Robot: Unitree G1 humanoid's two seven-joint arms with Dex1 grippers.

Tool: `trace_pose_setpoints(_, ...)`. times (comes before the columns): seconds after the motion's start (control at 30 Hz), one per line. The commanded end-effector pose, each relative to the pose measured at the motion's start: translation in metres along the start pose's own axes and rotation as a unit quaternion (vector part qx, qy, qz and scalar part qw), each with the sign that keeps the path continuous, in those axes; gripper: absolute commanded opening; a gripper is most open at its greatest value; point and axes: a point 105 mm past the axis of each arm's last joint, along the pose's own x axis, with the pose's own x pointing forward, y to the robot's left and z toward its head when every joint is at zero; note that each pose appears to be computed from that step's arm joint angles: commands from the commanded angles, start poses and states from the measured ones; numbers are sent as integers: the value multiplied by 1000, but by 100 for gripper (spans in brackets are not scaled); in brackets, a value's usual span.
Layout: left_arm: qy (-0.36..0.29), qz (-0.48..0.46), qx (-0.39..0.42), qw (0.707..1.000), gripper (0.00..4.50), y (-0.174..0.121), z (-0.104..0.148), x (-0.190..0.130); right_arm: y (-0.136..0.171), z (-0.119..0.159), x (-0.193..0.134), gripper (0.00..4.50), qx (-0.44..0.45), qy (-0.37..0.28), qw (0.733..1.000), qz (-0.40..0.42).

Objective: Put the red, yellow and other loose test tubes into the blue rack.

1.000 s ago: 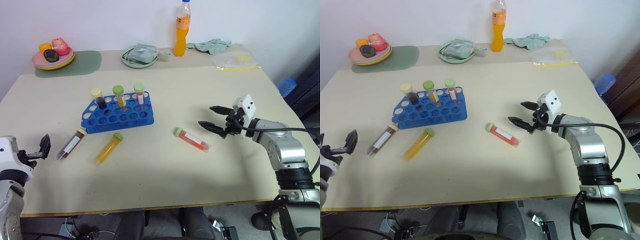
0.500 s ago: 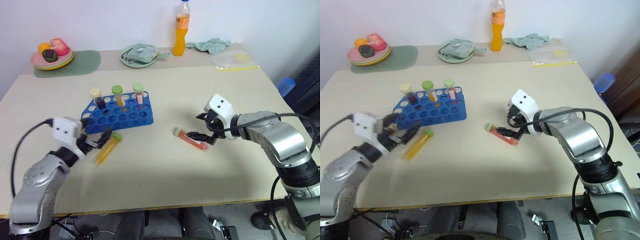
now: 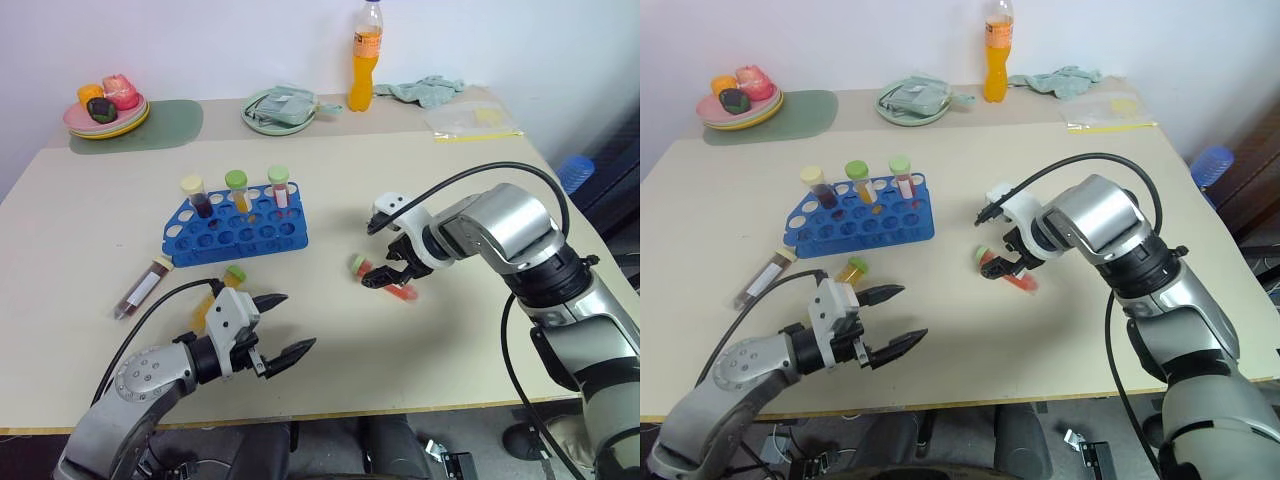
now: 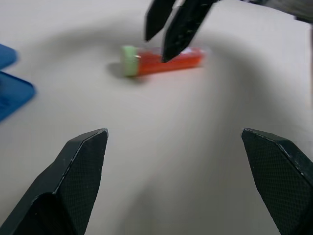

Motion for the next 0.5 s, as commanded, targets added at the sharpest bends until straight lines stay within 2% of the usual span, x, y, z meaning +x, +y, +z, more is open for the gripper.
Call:
trace_pose_setpoints(0.03, -15, -1, 20, 1000, 450, -7, 10, 1, -1, 6, 0, 424, 7, 7, 1000, 1)
trace_pose_setpoints(0.1, -15, 2, 20, 1000, 450, -9, 11, 1, -2, 7, 1, 364, 13, 11, 1000, 1)
trace_pose_setpoints(0.27, -18, 5, 20, 1000, 450, -11, 12, 0, -2, 10, 2, 105, 18, 11, 1000, 2)
trace_pose_setpoints(0.3, -18, 7, 18, 1000, 450, -10, 12, -1, -3, 11, 0, 76, 11, 4, 1000, -6)
trace_pose_setpoints(0.4, -19, 28, 10, 999, 450, -4, 7, -7, 0, 30, -10, 76, -94, -94, 991, -22)
trace_pose_setpoints(0.5, -24, 79, -6, 997, 450, 9, 1, -17, 24, 47, -24, 76, -197, -248, 949, 6)
